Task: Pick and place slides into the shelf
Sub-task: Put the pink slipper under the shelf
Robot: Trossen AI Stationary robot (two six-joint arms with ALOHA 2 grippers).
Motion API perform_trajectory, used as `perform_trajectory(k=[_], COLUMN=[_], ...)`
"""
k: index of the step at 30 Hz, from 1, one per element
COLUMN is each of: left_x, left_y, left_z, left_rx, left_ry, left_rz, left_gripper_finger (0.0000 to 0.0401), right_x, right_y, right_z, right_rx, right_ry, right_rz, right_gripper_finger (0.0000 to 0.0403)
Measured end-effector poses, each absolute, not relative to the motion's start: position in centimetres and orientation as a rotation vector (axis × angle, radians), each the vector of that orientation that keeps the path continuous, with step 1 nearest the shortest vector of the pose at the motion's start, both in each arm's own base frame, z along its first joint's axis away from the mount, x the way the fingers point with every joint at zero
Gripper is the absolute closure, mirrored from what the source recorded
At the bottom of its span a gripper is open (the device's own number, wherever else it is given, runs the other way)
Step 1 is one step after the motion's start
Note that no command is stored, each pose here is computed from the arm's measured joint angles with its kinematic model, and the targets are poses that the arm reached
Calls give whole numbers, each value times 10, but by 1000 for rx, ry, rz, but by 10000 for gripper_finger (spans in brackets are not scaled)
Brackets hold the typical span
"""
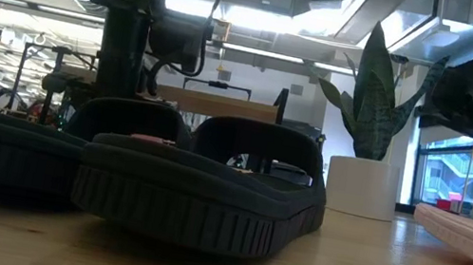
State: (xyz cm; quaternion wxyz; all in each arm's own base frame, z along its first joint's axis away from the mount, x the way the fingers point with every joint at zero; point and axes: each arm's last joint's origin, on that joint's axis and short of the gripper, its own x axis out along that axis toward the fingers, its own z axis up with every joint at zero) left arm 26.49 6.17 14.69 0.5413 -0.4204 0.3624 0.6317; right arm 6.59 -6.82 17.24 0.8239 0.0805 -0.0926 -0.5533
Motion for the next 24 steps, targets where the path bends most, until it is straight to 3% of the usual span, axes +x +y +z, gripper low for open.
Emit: perform_trajectory(k=[24], left_x=[264], left_y=[62], left_z=[147], left_rx=[-1052], left_ry=[760], left_rz=[1579], left_gripper_finger=[225], right_x=[66], right_y=[-68], right_z=[172], right_rx=[169], right_ry=[-196], right_rz=[-1177], right_gripper_finger=[203])
